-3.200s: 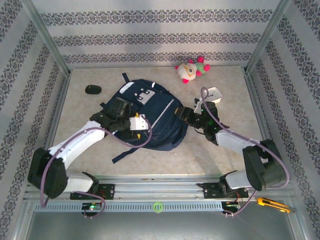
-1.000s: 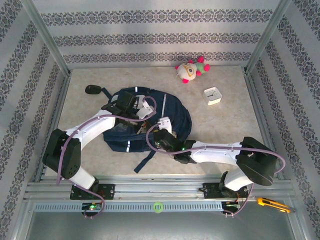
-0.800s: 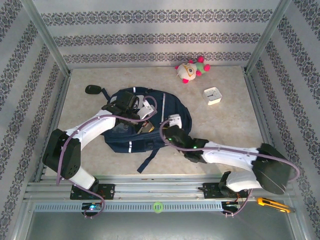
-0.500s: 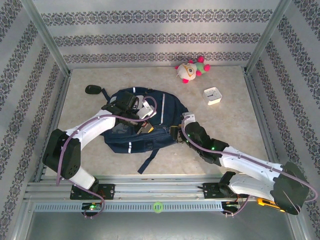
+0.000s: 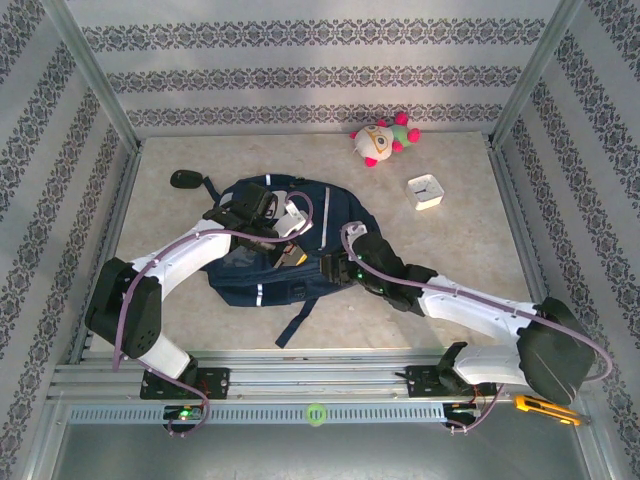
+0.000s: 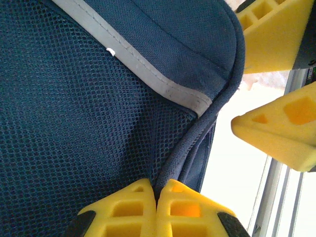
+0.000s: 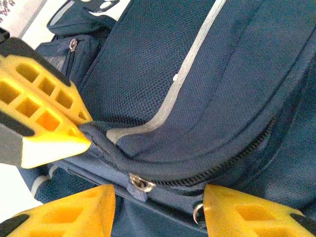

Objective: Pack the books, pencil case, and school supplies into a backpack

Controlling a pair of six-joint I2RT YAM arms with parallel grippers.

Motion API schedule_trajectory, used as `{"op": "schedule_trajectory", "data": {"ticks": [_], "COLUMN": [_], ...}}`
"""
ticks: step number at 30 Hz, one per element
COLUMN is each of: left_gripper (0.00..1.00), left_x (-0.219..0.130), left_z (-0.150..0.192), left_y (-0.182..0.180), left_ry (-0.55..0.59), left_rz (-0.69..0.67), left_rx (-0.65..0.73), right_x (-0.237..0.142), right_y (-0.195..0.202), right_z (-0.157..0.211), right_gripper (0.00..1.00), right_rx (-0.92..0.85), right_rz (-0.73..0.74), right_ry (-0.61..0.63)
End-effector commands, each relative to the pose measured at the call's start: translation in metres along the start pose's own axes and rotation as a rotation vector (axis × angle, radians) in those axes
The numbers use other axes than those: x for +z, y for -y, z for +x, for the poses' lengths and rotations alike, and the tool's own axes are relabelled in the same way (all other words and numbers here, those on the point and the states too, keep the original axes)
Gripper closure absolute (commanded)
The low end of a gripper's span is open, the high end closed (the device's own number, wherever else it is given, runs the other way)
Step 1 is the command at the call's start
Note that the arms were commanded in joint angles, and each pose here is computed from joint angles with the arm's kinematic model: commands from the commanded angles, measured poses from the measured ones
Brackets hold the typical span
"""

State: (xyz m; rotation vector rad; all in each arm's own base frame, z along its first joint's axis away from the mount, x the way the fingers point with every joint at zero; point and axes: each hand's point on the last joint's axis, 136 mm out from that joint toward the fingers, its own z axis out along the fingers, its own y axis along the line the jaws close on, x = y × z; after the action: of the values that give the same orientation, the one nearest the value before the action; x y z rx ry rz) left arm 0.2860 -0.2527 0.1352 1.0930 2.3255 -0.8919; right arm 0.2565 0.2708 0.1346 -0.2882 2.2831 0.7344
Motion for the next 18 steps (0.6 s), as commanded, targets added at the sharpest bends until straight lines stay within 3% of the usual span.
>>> {"op": "schedule_trajectory", "data": {"ticks": [1, 6, 13, 18], "left_gripper": [1.00, 1.00, 1.00, 1.00], "left_x": [-0.007, -0.008, -0.008, -0.009], "left_z": [-0.001, -0.004, -0.007, -0.005], "left_y": [0.009, 0.012, 0.014, 0.013], "left_ry": [0.012, 0.027, 0.039, 0.033], "left_rz": [0.039, 0.051, 0.061, 0.052], "left_rx": [-0.052, -0.052, -0.057, -0.054], "right_x": [0.006, 0.011, 0.012, 0.003], "right_y": [-0.013, 0.011, 0.022, 0.029], "right_z": [-0.010, -0.013, -0.016, -0.018], "right_gripper": [0.48, 0.48, 0.52, 0.75], "right_rx": [0.071, 0.182, 0.106, 0.065], "right_rz": [0.011, 0.197, 0.402, 0.483], "right_ry": [0.027, 0.086, 0.073, 0.083]}}
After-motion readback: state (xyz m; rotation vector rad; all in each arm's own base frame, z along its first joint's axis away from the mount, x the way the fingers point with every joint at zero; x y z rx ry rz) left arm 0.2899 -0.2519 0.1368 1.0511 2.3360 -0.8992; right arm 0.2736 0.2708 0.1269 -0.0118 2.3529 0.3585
